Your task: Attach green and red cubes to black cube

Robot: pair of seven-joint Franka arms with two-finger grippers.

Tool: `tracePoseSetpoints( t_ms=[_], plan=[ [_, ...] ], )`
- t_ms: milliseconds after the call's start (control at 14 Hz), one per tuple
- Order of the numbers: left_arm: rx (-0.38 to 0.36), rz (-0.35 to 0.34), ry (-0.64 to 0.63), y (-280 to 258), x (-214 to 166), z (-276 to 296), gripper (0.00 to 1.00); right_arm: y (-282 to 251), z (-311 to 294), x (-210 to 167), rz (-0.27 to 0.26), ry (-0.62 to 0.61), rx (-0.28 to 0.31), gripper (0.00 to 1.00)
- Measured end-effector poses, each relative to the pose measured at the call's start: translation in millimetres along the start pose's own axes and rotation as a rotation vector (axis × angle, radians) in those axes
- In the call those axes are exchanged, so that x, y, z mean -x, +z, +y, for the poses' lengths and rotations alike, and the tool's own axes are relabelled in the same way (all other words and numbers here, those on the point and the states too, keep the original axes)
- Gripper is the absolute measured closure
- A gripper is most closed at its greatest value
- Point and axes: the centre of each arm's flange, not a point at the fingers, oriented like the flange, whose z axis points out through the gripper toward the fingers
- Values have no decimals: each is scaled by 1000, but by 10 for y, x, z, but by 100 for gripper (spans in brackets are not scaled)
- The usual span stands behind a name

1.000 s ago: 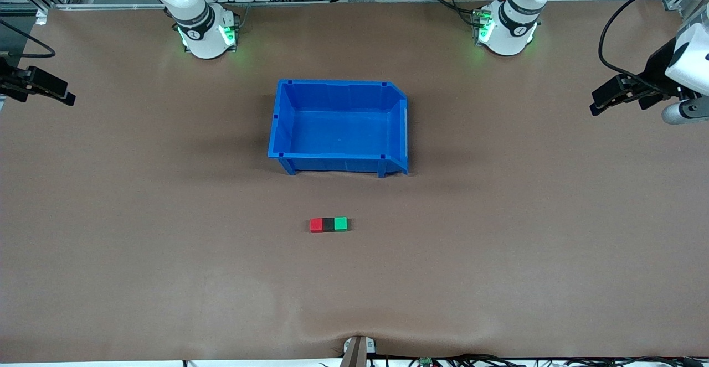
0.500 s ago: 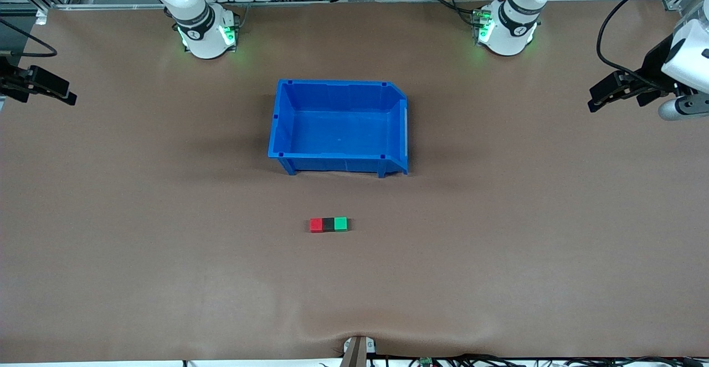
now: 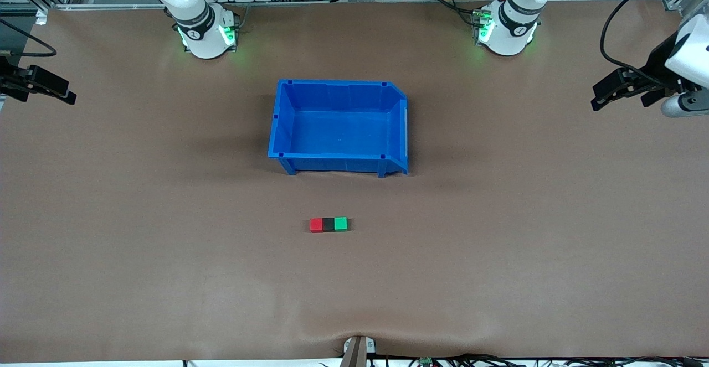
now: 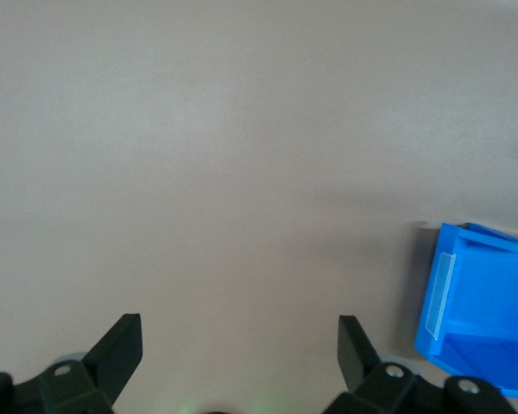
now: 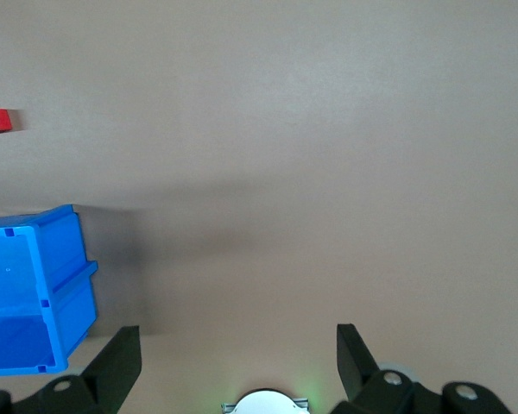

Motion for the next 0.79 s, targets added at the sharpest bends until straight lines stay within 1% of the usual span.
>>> tracePoseSetpoints(
  t_ms=[286,786],
  plan=[
    [2,-9,8,67,-84,11,0,0,7,0,0,1,0,0],
    [2,-13,11,81,-92,28,0,0,8,0,0,1,0,0]
  ],
)
